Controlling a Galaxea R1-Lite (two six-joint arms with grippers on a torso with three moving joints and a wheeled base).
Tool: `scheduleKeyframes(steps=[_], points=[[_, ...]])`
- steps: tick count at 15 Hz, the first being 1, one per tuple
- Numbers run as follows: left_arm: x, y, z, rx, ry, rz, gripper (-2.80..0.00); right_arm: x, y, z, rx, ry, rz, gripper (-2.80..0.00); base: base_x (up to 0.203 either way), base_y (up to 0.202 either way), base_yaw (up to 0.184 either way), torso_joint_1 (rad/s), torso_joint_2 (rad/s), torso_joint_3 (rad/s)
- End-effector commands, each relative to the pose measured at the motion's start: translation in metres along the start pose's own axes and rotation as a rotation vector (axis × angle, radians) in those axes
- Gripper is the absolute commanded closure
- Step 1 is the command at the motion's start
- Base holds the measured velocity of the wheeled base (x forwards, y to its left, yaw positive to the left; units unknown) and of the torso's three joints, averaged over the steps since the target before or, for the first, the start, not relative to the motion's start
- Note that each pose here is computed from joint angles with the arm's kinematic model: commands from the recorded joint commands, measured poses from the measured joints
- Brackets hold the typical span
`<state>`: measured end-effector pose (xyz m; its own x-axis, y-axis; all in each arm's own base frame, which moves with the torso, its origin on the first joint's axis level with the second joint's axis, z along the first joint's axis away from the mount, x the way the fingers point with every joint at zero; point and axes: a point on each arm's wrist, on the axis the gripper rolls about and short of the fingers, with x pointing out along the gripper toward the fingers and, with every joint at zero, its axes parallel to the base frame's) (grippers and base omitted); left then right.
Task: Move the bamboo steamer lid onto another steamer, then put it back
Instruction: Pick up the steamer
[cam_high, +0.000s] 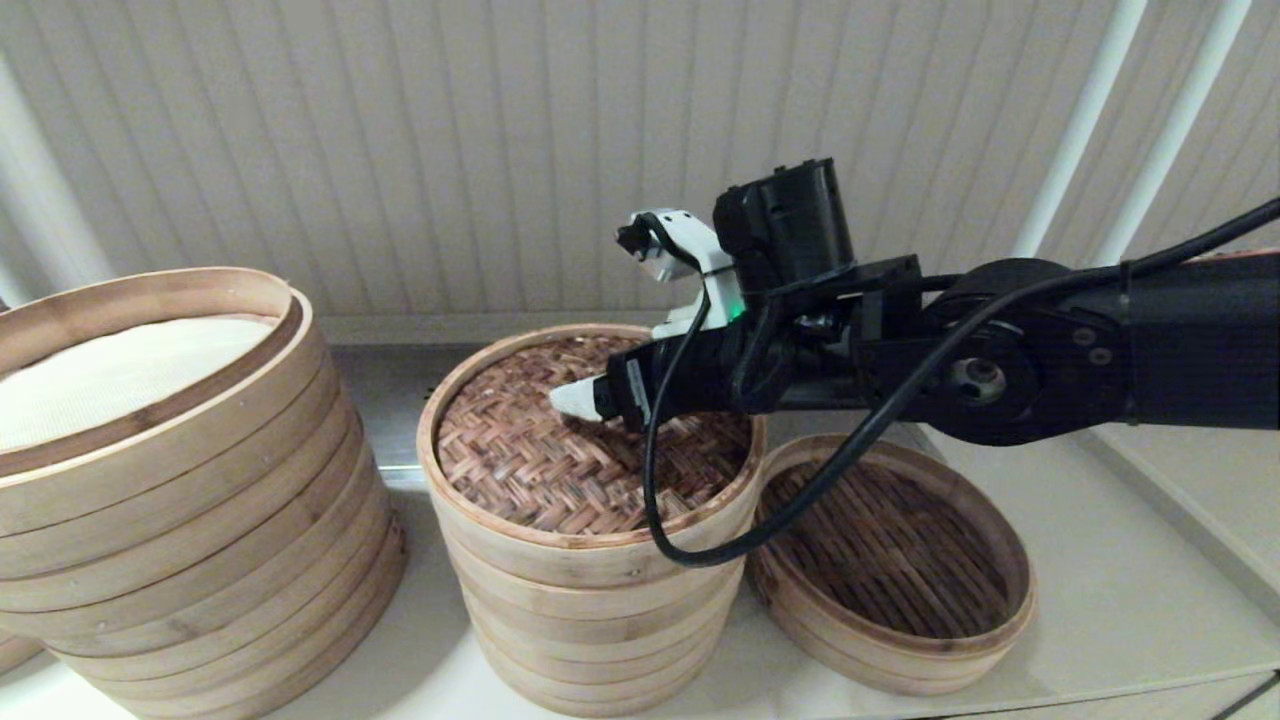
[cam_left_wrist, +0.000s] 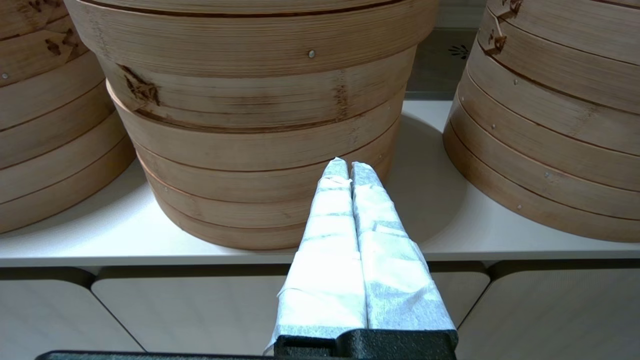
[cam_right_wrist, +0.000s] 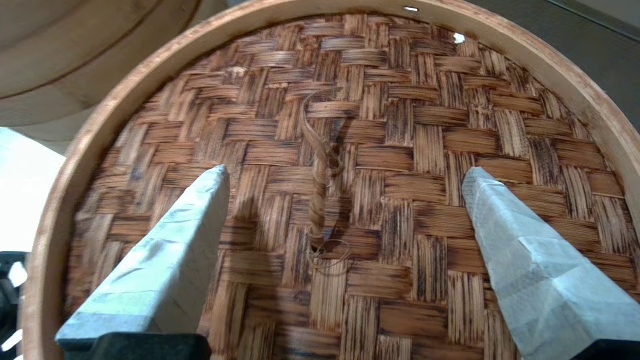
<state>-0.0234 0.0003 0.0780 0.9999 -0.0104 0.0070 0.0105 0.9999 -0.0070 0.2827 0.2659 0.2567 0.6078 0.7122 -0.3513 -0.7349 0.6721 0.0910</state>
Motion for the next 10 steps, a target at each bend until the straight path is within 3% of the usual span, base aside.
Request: scheduleKeyframes(steps=[1,5,6,10], points=[[0.000,0.000,0.000,-0.002,-0.001,0.001,0.00,0.001,0.000,-0.001,-0.009,0.002,-0.013,-2.80,0.000,0.000,0.000,0.000,0.00,0.000],[0.000,0.000,0.000,-0.001,0.000,0.001,0.00,0.002,-0.001,0.000,-0.029,-0.017,-0.050,-2.80,0.000,0.000,0.000,0.000,0.00,0.000],[0.000,0.000,0.000,-0.002,0.000,0.000,0.00,0.002,0.000,0.000,-0.031,-0.016,-0.049,0.00,0.000,0.000,0.000,0.000,0.00,0.000],[0.000,0.000,0.000,-0.001,-0.001,0.001,0.00,0.003,0.013,-0.003,-0.040,-0.008,-0.016,0.00,0.000,0.000,0.000,0.000,0.00,0.000]])
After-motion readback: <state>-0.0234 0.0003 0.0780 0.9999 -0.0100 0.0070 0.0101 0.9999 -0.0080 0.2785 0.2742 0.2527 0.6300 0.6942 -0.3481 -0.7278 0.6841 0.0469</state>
